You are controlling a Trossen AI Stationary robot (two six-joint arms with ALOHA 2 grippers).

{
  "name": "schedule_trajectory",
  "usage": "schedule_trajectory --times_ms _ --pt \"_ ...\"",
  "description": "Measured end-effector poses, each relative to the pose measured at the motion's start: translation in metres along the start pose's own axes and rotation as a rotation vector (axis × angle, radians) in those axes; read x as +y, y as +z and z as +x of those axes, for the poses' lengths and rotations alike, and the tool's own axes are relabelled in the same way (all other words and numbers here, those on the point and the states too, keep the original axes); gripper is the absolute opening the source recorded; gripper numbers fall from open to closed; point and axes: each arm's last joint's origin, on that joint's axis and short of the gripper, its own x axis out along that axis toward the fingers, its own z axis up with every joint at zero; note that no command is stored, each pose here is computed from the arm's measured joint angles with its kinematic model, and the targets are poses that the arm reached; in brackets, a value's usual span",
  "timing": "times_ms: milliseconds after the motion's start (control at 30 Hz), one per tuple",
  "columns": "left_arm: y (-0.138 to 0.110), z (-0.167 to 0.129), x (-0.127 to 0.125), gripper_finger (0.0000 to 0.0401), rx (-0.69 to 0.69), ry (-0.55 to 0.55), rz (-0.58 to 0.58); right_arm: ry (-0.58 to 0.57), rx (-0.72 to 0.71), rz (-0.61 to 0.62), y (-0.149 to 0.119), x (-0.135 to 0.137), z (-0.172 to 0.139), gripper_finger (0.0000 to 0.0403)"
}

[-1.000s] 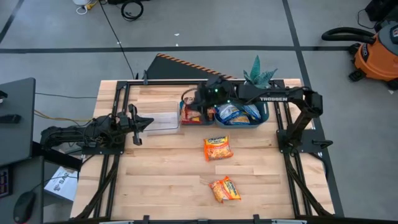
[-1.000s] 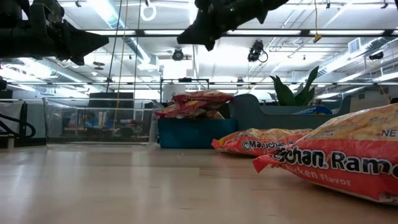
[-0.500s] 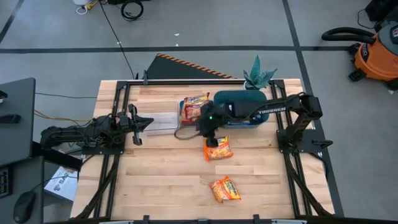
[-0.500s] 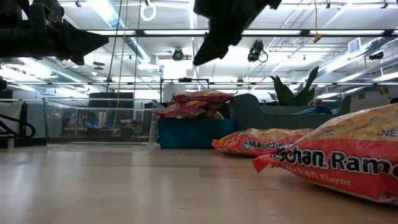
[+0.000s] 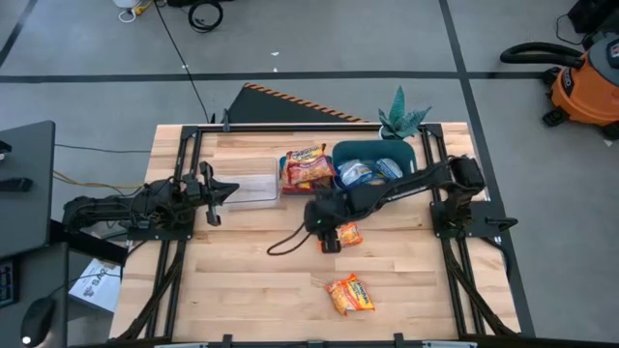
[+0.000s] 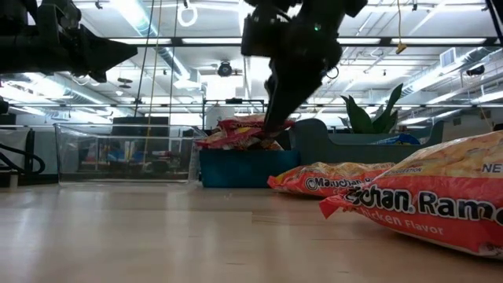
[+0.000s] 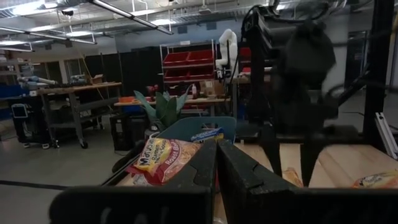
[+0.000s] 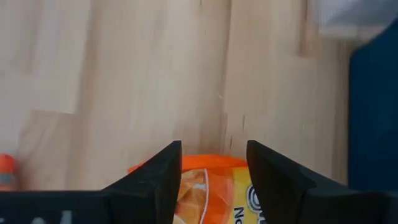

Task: Sort Maruchan noodles
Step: Put the orange bag into the transparent bin

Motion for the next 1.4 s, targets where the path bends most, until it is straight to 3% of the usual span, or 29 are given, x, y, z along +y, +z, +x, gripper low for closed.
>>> schedule_trajectory --times_ms 300,533,733,900,1167,1400 --pt "0.0 0.0 0.0 0.0018 0.002 -0.001 0.0 -0.035 0.083 0.143 -0.007 -0.015 0.03 0.021" --pt "0.0 0.0 0.0 0.0018 0.0 -0.001 0.0 -0.147 0.134 0.199 -0.015 -0.033 0.055 0.0205" --pt "0.0 0.0 0.0 0.0018 0.0 0.0 0.0 -0.122 0.203 0.246 -0.023 -0.042 0.067 0.0195" --pt "0.0 0.0 0.0 0.0018 0.001 0.0 0.0 -0.117 0.21 0.247 -0.024 -0.041 0.071 0.0146" --pt "0.0 0.0 0.0 0.0018 0.001 0.0 0.0 -0.099 0.191 0.225 -0.022 -0.038 0.069 0.0015" --pt "0.0 0.0 0.0 0.0018 0.001 -0.001 0.0 -0.075 0.059 0.201 -0.006 -0.034 0.039 0.0006"
